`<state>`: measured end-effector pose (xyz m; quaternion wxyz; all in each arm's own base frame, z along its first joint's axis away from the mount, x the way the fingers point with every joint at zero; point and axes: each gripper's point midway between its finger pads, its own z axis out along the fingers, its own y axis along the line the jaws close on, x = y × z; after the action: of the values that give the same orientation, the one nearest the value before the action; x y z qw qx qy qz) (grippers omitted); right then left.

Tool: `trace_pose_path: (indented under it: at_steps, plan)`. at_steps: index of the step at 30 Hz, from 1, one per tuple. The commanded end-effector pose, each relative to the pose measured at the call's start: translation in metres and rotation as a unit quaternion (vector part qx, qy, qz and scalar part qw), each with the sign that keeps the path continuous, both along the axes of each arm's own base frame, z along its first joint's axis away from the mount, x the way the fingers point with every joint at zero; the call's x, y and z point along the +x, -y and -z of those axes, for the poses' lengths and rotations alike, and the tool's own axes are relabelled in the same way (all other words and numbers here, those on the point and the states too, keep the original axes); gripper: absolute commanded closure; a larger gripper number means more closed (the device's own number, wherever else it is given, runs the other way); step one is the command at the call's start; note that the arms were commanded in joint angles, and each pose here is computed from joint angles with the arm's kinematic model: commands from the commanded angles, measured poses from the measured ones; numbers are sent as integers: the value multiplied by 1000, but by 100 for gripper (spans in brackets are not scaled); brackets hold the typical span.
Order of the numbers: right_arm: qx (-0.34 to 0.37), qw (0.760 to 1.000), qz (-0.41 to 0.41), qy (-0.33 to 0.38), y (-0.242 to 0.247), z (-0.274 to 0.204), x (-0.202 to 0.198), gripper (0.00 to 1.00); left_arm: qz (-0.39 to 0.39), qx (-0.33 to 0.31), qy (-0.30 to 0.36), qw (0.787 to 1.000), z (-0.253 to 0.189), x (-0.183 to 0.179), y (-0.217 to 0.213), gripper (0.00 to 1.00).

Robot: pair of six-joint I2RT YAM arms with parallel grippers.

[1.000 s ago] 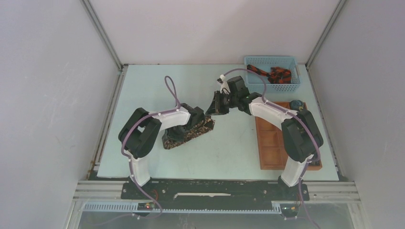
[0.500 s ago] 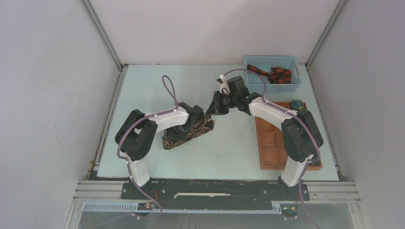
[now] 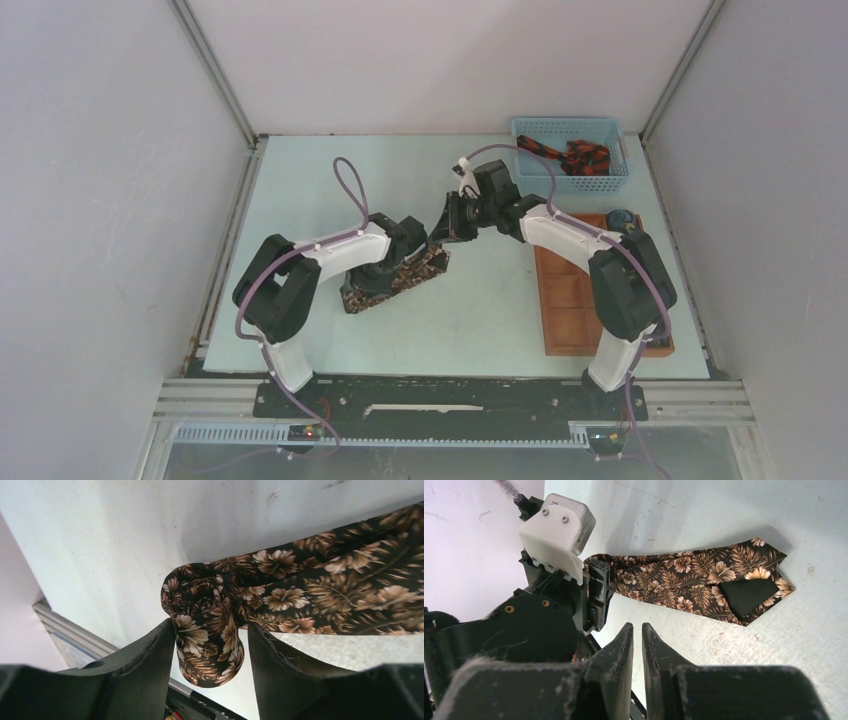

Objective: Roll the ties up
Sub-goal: Roll the tie at the center of the board.

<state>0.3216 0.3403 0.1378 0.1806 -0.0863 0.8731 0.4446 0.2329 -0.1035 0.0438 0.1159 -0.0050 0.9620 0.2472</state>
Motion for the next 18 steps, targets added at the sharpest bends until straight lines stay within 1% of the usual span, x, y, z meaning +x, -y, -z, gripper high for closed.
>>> trace_pose_path:
  at_steps: [1, 12, 16, 18]
  plan:
    - [18, 999, 2, 36, -3, -26, 1, 85, -8, -63, 37, 997, -12, 7, 16, 40]
    - [16, 999, -6, 31, -14, -23, -8, 85, -38, -166, 54, 984, -11, 10, 28, 42]
    - [15, 999, -15, 24, -24, -18, -16, 85, -46, -238, 65, 968, -11, 9, 37, 45]
    - [17, 999, -22, 22, -31, -16, -21, 85, -48, -268, 75, 959, -12, 9, 40, 45]
